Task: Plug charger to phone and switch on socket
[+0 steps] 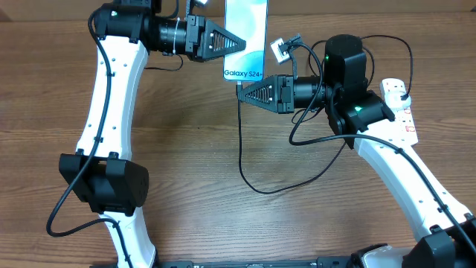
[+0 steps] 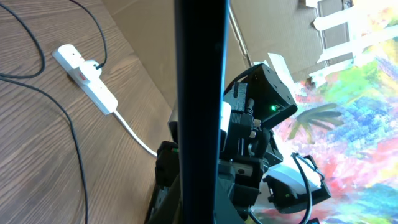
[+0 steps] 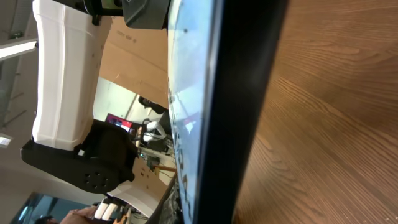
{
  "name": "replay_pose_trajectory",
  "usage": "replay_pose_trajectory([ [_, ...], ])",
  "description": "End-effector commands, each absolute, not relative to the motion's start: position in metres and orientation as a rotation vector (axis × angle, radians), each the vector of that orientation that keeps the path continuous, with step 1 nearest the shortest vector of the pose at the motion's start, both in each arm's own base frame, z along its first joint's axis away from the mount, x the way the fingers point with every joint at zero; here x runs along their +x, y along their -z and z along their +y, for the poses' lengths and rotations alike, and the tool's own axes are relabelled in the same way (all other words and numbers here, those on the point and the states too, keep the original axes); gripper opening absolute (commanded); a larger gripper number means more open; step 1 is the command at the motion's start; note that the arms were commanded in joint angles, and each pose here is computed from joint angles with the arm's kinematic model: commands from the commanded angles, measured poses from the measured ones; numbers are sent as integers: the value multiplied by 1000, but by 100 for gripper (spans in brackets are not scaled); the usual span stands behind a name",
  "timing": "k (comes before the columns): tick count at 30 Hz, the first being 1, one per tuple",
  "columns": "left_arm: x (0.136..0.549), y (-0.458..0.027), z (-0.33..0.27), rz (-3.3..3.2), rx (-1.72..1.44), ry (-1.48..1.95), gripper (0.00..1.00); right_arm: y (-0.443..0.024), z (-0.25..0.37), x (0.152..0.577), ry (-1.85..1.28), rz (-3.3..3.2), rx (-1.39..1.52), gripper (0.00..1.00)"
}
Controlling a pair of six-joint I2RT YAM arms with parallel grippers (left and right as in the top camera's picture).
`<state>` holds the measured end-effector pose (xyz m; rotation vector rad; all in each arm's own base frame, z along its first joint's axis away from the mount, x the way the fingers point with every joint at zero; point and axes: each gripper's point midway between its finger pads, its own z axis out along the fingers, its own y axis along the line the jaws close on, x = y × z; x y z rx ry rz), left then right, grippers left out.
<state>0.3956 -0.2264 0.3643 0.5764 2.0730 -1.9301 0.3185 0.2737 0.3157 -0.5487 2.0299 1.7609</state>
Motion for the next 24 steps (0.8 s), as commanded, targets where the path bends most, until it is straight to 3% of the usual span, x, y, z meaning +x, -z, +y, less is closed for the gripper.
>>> replay_pose_trajectory([
  [1, 394, -377, -219, 2015, 592, 1952, 4, -340, 272, 312, -1763, 1963, -603, 4],
  [24, 396, -377, -213, 2055, 516, 1985, 4, -342, 272, 313, -1761, 1957, -598, 4],
])
